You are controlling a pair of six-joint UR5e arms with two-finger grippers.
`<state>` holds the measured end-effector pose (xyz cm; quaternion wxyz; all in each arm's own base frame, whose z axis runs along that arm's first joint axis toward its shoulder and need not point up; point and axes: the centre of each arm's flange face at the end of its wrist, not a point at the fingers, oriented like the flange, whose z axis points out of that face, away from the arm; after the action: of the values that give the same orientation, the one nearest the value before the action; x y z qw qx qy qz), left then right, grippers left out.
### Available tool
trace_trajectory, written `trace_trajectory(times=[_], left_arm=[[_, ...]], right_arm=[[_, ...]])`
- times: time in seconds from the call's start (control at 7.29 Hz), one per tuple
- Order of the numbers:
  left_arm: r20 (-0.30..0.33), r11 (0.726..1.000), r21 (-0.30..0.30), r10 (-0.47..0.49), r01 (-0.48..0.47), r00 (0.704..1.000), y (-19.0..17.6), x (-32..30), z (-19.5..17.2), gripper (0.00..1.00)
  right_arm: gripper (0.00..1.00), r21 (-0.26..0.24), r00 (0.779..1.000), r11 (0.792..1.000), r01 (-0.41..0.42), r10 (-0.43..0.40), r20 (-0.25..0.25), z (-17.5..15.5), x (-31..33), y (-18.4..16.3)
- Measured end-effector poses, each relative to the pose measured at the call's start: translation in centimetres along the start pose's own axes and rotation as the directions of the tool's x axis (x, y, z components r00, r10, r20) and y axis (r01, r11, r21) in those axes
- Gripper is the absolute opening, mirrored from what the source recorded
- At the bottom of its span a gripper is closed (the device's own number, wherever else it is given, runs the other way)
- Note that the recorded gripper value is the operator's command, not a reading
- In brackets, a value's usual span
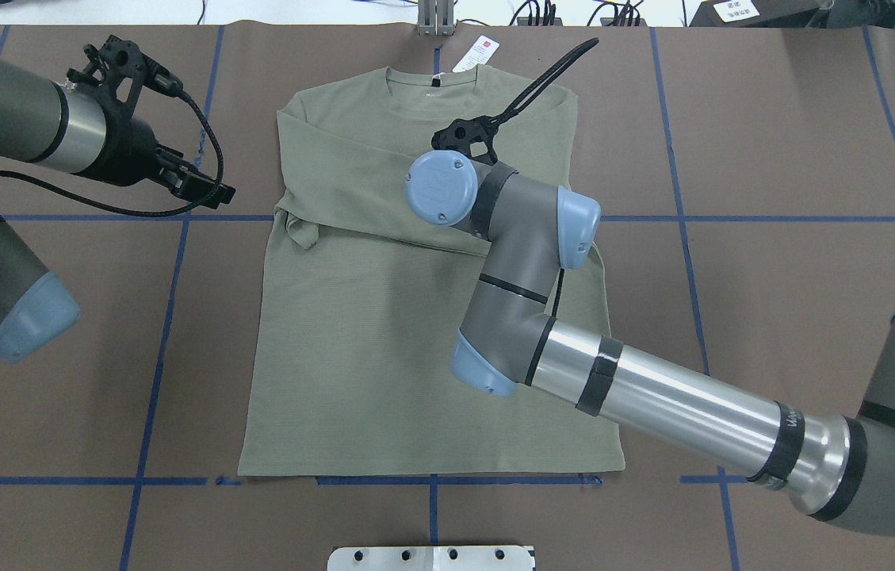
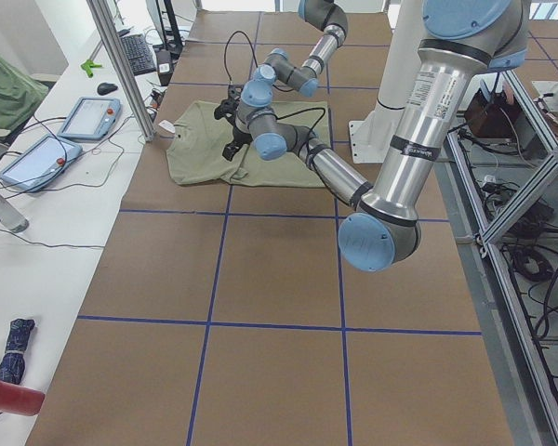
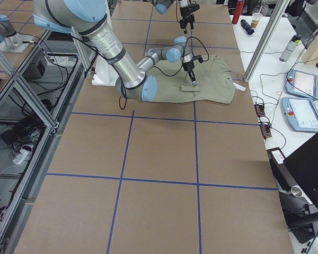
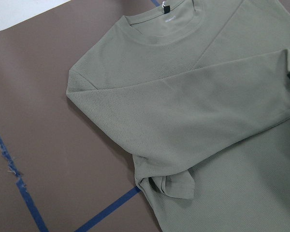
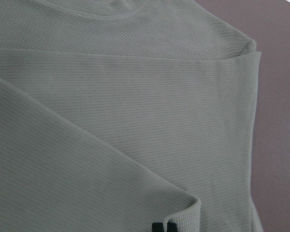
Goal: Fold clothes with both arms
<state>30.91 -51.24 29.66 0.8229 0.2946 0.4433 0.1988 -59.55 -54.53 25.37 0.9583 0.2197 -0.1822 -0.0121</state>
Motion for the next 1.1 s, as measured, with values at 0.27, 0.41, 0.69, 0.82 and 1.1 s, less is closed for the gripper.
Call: trace_trajectory(times=[0.27,0.41,0.69,0.82,1.1], left_arm=[[0.000,1.000,0.000,0.000,0.000,1.000,0.0,0.0,0.0,1.00],[0.000,1.000,0.000,0.000,0.000,1.000,0.0,0.0,0.0,1.00],[0.000,1.000,-0.001,0.000,0.000,1.000,0.0,0.0,0.1,1.00],[0.000,1.000,-0.001,0.000,0.000,1.000,0.0,0.0,0.1,1.00],[0.001,1.000,-0.004,0.000,0.000,1.000,0.1,0.0,0.2,1.00]], right_arm=[[0.00,0.008,0.998,0.998,0.060,-0.060,-0.006,1.3,4.3,1.5],[0.00,0.008,0.997,0.997,0.077,-0.076,-0.008,1.7,5.1,2.0],[0.06,0.004,0.993,0.993,0.121,-0.121,-0.017,2.3,5.7,2.5],[0.39,0.003,0.990,0.990,0.139,-0.139,-0.020,2.5,5.9,2.5],[0.99,0.029,0.986,0.985,0.168,-0.168,-0.002,2.4,6.0,2.0]])
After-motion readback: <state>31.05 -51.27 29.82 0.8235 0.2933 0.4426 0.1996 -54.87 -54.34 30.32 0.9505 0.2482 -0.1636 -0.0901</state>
